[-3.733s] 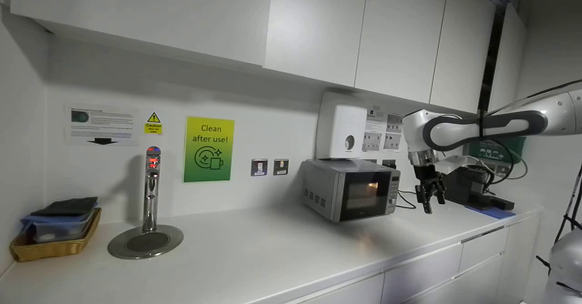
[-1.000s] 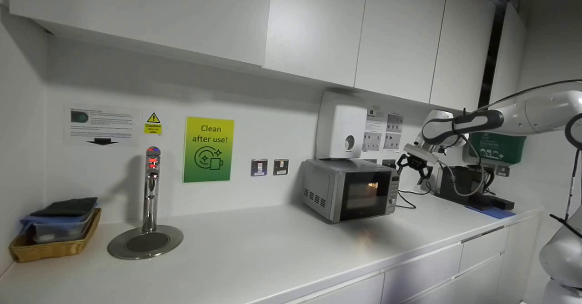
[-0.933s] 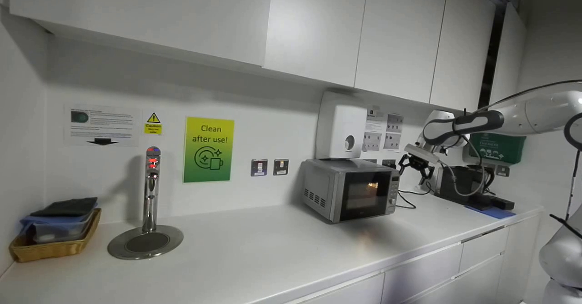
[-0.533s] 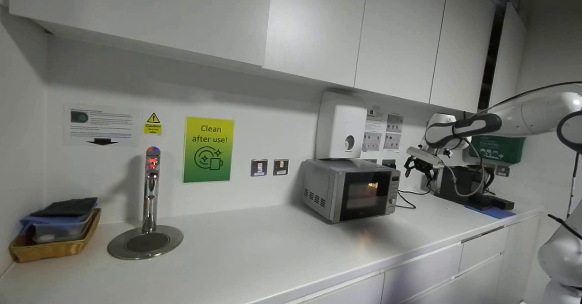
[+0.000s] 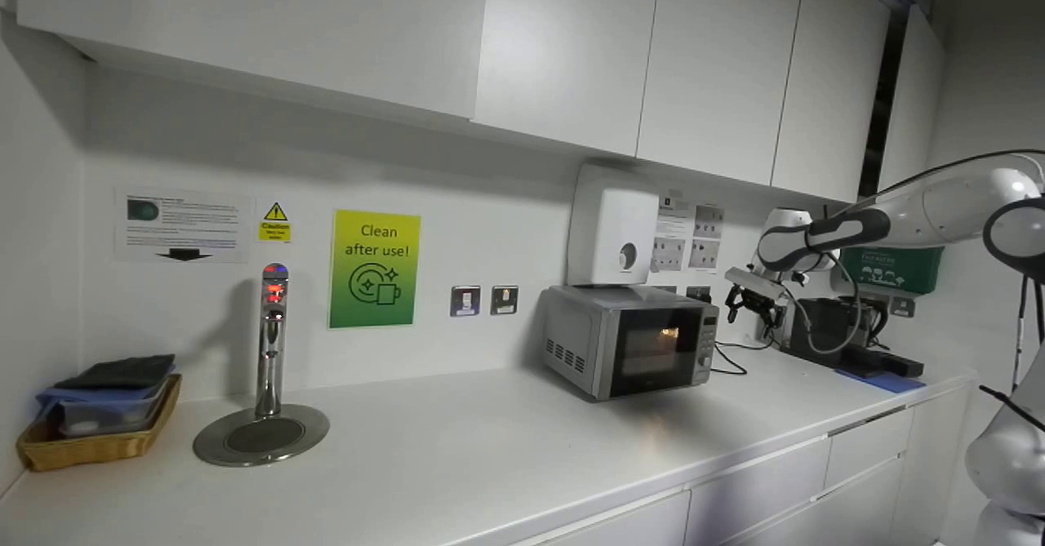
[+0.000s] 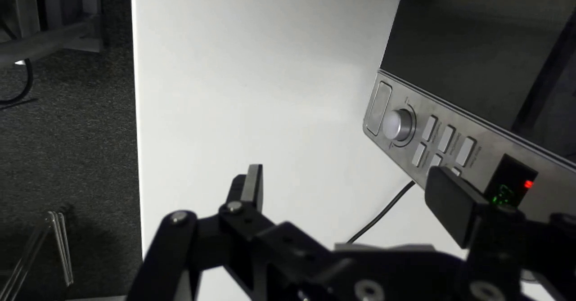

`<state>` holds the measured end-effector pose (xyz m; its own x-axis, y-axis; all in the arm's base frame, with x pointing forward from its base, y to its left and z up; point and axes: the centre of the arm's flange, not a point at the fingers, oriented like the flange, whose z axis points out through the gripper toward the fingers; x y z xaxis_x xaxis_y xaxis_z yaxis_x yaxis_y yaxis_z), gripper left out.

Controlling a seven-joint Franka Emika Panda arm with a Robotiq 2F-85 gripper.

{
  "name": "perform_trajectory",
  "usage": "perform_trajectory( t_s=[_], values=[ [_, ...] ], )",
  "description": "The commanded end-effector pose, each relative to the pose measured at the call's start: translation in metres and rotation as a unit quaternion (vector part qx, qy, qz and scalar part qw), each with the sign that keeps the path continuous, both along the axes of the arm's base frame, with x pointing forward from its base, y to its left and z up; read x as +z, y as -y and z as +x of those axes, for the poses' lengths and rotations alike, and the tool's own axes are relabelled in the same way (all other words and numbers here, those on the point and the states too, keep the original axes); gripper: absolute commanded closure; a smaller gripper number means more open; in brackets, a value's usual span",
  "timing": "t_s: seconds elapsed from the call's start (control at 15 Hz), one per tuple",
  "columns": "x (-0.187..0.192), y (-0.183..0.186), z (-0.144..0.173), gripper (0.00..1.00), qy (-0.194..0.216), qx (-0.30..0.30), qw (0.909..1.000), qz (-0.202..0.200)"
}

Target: Press a button on the microwave

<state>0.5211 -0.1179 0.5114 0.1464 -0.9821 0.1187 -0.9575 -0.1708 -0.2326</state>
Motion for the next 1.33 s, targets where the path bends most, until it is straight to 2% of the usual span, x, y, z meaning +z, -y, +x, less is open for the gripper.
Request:
perform_trajectory(
  t_s=[0.0,0.27,0.33,0.47,1.27],
  values=[
    [0.009,0.007,0.012,0.33,0.000,-0.011,0.9999,-0.005],
    [0.009,-0.003,0.014,0.62,0.003,-0.009,0.9999,0.004],
    [0.001,0.000,0.005,0.46,0.002,-0.001,1.0000,0.000],
    [0.002,-0.002,0.006,0.62,0.002,0.001,1.0000,0.000],
    [0.002,-0.004,0.006,0.62,0.002,0.002,1.0000,0.000]
  ],
)
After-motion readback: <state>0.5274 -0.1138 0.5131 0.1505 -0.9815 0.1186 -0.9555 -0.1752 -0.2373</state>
